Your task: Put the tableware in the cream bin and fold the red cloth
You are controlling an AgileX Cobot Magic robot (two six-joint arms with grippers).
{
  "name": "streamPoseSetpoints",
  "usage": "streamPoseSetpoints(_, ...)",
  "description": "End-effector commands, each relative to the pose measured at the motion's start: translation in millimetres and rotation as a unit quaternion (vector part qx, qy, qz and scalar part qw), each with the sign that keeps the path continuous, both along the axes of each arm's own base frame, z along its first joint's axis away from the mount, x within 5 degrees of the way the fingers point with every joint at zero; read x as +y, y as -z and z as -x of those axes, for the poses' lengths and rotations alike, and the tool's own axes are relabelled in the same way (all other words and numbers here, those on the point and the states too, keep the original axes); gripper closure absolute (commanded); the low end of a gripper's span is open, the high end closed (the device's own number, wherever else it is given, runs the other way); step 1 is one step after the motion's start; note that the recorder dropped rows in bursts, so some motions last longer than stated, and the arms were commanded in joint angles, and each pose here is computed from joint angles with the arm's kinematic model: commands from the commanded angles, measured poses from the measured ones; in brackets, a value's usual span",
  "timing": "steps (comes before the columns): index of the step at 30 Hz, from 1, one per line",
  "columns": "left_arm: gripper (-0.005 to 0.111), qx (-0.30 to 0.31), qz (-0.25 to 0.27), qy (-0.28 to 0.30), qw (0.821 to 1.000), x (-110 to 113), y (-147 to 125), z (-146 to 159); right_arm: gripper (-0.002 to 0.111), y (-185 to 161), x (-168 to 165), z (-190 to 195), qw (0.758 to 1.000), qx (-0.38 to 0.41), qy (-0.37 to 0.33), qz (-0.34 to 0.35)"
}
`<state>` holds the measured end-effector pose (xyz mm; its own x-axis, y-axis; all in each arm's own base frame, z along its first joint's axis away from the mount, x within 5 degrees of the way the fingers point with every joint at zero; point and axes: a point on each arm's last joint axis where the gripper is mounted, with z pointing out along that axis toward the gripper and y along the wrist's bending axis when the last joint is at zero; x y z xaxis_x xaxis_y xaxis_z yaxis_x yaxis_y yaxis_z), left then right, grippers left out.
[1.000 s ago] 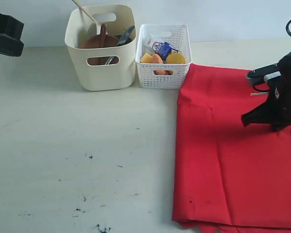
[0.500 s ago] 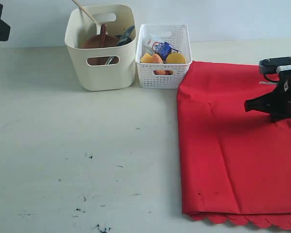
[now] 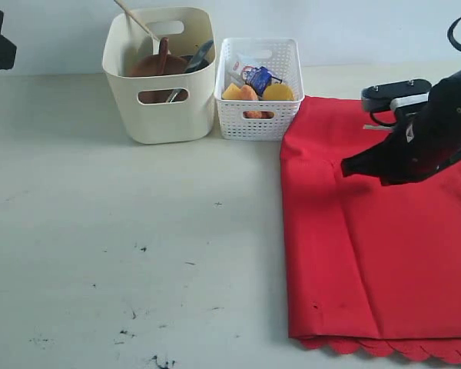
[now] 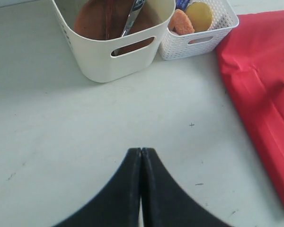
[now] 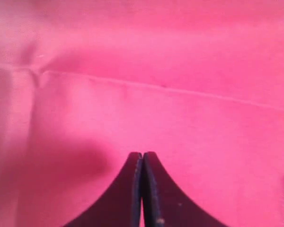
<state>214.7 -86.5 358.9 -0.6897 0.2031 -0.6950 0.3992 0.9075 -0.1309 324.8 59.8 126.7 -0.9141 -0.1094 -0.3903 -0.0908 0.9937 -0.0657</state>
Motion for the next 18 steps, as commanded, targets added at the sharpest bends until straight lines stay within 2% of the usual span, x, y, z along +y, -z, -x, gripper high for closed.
streamPoseSetpoints(1, 0.107, -0.011, 0.01, -0.002, 1.0, 0, -3, 2, 0.108, 9, 5, 3, 1.0, 0.017, -0.014, 0.005)
streamPoseSetpoints(9, 0.107, -0.009, 0.01, -0.001, 1.0, 0, -3, 2, 0.108, 36, 1, 3, 0.998, 0.056, -0.019, 0.02)
streamPoseSetpoints(18, 0.107, -0.008, 0.014, 0.0, 1.0, 0, -3, 3, 0.108, 50, -38, -2, 0.997, 0.07, 0.041, 0.015)
